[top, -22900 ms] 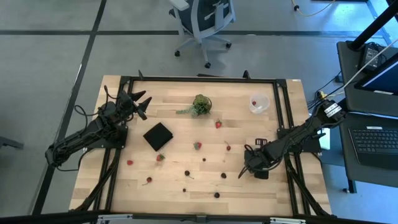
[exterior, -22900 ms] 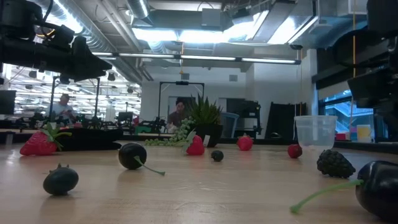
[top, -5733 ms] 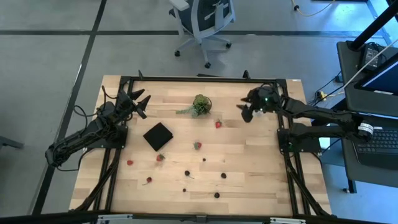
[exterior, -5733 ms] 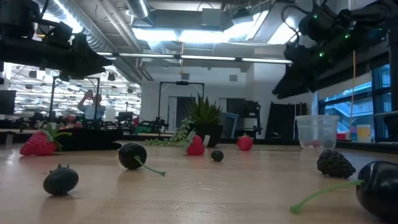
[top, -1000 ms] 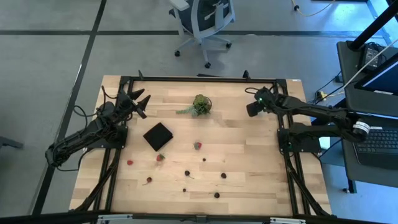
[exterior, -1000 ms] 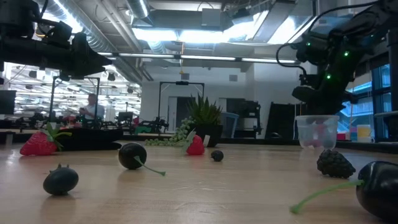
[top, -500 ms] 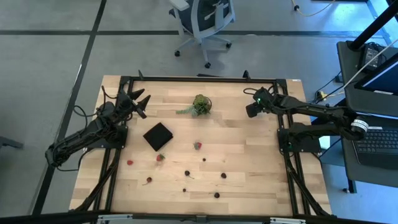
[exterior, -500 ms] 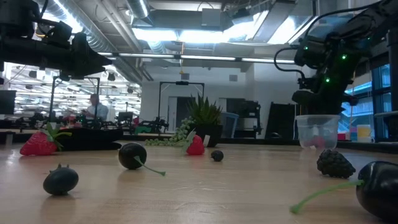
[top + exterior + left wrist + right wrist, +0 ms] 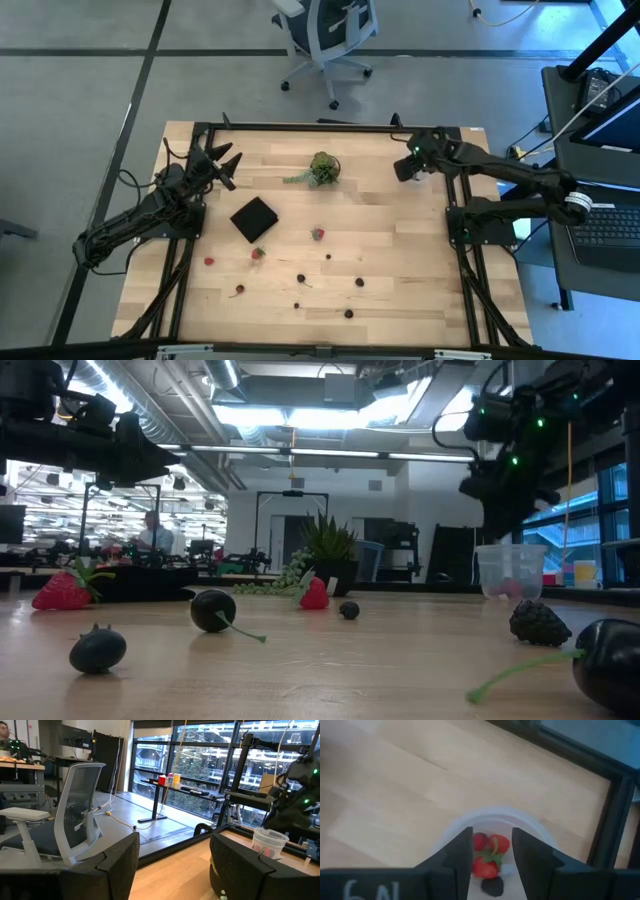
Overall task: Pick and placing Produce into tupperware
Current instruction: Put the top blackberry into the bin
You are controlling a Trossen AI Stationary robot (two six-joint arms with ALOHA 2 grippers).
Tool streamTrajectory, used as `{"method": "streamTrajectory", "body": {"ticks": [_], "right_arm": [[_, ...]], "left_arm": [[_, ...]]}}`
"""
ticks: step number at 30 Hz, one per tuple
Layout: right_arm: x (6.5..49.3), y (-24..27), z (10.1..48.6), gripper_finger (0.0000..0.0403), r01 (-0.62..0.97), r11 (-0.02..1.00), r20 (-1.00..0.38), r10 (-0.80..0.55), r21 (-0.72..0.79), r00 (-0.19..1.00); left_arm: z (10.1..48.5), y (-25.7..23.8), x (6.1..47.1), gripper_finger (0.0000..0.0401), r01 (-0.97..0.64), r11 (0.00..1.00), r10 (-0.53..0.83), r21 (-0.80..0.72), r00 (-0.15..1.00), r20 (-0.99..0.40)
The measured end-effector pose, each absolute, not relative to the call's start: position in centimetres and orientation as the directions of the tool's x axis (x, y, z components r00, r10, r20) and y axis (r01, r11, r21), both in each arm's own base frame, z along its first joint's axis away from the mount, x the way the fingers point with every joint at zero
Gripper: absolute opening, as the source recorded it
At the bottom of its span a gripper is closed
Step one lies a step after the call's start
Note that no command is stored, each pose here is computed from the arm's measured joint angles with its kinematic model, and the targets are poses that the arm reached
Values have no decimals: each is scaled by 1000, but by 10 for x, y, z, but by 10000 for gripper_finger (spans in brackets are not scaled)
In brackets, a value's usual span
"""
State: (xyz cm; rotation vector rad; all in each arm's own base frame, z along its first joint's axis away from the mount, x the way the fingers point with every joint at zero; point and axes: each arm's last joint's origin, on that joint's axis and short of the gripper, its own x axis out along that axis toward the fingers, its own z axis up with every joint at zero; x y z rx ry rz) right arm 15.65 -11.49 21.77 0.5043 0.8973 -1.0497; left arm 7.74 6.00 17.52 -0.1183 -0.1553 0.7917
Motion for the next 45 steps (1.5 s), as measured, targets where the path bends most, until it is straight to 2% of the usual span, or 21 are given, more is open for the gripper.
{"method": "streamTrajectory", "body": {"ticks": [2,5,11,17,22,25,28,39,45], "right_arm": [[162,-112,228,137,881,473,-830,-497,-15,252],[171,-105,238,137,810,584,-833,-418,60,362],[192,-72,239,137,583,782,-821,-172,222,544],[211,-29,242,137,363,894,-753,-46,262,656],[225,12,254,137,81,970,-628,83,228,774],[229,34,255,137,-60,982,-594,158,181,789],[234,51,250,137,-128,979,-593,199,160,780],[263,84,205,141,-117,966,-668,244,229,703],[277,95,183,187,-159,966,-674,256,203,693]], "left_arm": [[175,60,77,236,-698,697,716,-164,692,94],[175,60,77,236,-698,697,716,-164,692,95],[175,60,77,236,-698,697,716,-164,692,95],[175,60,77,236,-698,697,715,-164,692,95],[175,60,77,236,-698,697,715,-164,692,95],[175,60,77,236,-698,697,715,-164,692,95],[175,60,77,236,-698,697,715,-164,692,96],[175,60,77,236,-698,697,716,-164,692,96],[175,60,77,236,-698,697,715,-164,692,96]]}}
